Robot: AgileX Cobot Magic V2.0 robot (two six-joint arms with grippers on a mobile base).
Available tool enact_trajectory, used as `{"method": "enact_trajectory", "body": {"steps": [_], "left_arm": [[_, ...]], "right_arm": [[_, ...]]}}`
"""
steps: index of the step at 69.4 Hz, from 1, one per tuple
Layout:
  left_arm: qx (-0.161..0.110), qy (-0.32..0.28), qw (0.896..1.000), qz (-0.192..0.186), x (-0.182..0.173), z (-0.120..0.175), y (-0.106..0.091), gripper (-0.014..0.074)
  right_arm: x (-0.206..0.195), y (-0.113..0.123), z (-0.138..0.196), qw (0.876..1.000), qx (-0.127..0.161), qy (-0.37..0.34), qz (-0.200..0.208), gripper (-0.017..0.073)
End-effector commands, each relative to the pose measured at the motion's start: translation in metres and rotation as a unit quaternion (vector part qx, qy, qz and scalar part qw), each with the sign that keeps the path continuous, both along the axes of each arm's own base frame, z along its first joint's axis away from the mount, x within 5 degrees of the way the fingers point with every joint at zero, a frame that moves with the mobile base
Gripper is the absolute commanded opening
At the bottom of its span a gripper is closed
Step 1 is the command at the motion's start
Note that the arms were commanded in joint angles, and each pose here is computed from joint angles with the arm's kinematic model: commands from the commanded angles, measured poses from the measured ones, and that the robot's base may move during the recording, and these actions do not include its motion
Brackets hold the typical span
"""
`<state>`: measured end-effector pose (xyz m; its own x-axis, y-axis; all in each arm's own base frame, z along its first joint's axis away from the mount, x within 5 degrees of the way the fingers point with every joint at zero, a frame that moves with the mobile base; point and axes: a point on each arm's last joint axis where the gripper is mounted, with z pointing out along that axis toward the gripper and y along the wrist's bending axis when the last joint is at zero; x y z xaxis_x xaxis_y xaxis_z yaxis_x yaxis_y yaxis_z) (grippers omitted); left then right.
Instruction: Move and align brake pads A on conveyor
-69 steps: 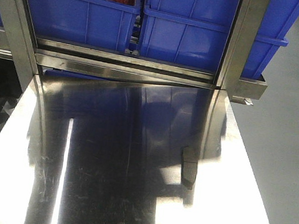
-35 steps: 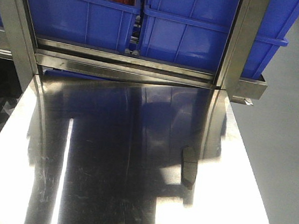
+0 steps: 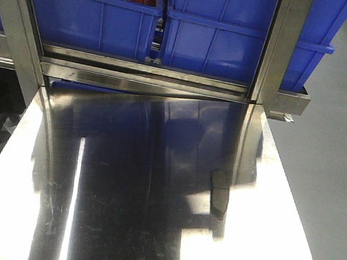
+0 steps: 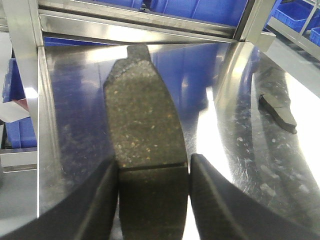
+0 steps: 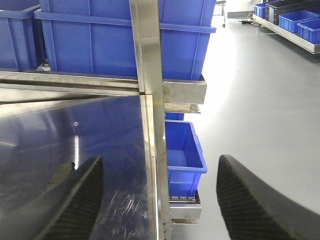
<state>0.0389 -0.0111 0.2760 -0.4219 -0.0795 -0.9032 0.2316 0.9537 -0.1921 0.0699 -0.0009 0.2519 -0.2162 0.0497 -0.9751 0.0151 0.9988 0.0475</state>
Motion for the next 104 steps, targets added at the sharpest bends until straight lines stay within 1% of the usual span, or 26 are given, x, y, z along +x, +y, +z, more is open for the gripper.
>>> {"method": "enact_trajectory", "body": {"steps": [1,13,24,28,32,40,46,48,51,53,56,59,67,69,75,76,78,80,82,83,90,93,98,99,102,104], "left_arm": [[-0.018,-0.052,0.998,-0.003,0.003,0.015,-0.001,-0.0008],[-0.018,-0.052,0.998,-0.003,0.003,0.015,-0.001,-0.0008],[-0.018,-0.052,0.998,-0.003,0.003,0.015,-0.001,-0.0008],[-0.018,-0.052,0.998,-0.003,0.003,0.015,-0.001,-0.0008],[-0.018,-0.052,0.998,-0.003,0.003,0.015,-0.001,-0.0007],[-0.018,-0.052,0.998,-0.003,0.003,0.015,-0.001,-0.0007],[-0.018,-0.052,0.998,-0.003,0.003,0.015,-0.001,-0.0007],[-0.018,-0.052,0.998,-0.003,0.003,0.015,-0.001,-0.0007],[-0.018,-0.052,0.998,-0.003,0.003,0.015,-0.001,-0.0007],[-0.018,-0.052,0.998,-0.003,0.003,0.015,-0.001,-0.0007],[-0.018,-0.052,0.998,-0.003,0.003,0.015,-0.001,-0.0007],[-0.018,-0.052,0.998,-0.003,0.003,0.015,-0.001,-0.0007],[-0.018,-0.052,0.998,-0.003,0.003,0.015,-0.001,-0.0007],[-0.018,-0.052,0.998,-0.003,0.003,0.015,-0.001,-0.0007],[-0.018,-0.052,0.998,-0.003,0.003,0.015,-0.001,-0.0007],[-0.018,-0.052,0.998,-0.003,0.003,0.015,-0.001,-0.0007],[-0.018,-0.052,0.998,-0.003,0.003,0.015,-0.001,-0.0007],[-0.018,-0.052,0.998,-0.003,0.003,0.015,-0.001,-0.0007],[-0.018,-0.052,0.998,-0.003,0.003,0.015,-0.001,-0.0007],[-0.018,-0.052,0.998,-0.003,0.003,0.015,-0.001,-0.0007],[-0.018,-0.052,0.998,-0.003,0.003,0.015,-0.001,-0.0007],[-0.018,-0.052,0.998,-0.003,0.003,0.015,-0.001,-0.0007],[-0.018,-0.052,0.998,-0.003,0.003,0.015,-0.001,-0.0007],[-0.018,-0.052,0.998,-0.003,0.003,0.015,-0.001,-0.0007],[-0.018,-0.052,0.998,-0.003,0.003,0.015,-0.001,-0.0007],[-0.018,-0.052,0.998,-0.003,0.003,0.015,-0.001,-0.0007]], "right_arm": [[0.001,0.0,0.015,0.999,-0.004,-0.044,0.003,0.0473],[0.008,0.0,0.02,1.0,-0.004,-0.023,0.002,0.0473],[0.029,0.0,0.034,0.999,-0.003,0.045,-0.002,0.0473],[0.037,0.001,0.038,0.997,0.0,0.071,-0.003,0.0473],[0.047,0.002,0.039,0.995,0.012,0.094,-0.003,0.0473],[0.061,0.002,0.035,0.994,0.014,0.112,-0.002,0.0473],[0.067,0.003,0.032,0.992,0.025,0.121,-0.001,0.0473],[0.069,0.003,0.031,0.992,0.021,0.122,0.001,0.0473],[0.072,0.003,0.031,0.992,0.002,0.123,0.007,0.0473],[0.073,0.004,0.031,0.992,-0.003,0.123,0.01,0.0473],[0.077,0.004,0.034,0.992,-0.007,0.127,0.015,0.0473],[0.08,0.006,0.037,0.991,0.001,0.132,0.02,0.0473],[0.094,0.012,0.049,0.988,0.008,0.149,0.05,0.0473],[0.098,0.013,0.053,0.986,0.004,0.152,0.061,0.0473],[0.11,0.021,0.062,0.982,0.025,0.16,0.094,0.0473],[0.112,0.022,0.063,0.981,0.023,0.163,0.102,0.0473],[0.115,0.025,0.065,0.979,0.037,0.166,0.114,0.0473],[0.118,0.027,0.067,0.978,0.04,0.165,0.124,0.0473],[0.122,0.03,0.068,0.976,0.037,0.166,0.139,0.0473],[0.124,0.033,0.069,0.975,0.042,0.165,0.146,0.0473],[0.135,0.053,0.072,0.967,0.039,0.161,0.196,0.0473],[0.14,0.066,0.072,0.962,0.034,0.16,0.219,0.0473],[0.148,0.085,0.068,0.955,0.029,0.168,0.243,0.0473],[0.15,0.087,0.067,0.955,0.03,0.17,0.243,0.0473],[0.156,0.1,0.062,0.948,0.031,0.184,0.257,0.0473],[0.16,0.104,0.059,0.946,0.035,0.194,0.257,0.0473]]}}
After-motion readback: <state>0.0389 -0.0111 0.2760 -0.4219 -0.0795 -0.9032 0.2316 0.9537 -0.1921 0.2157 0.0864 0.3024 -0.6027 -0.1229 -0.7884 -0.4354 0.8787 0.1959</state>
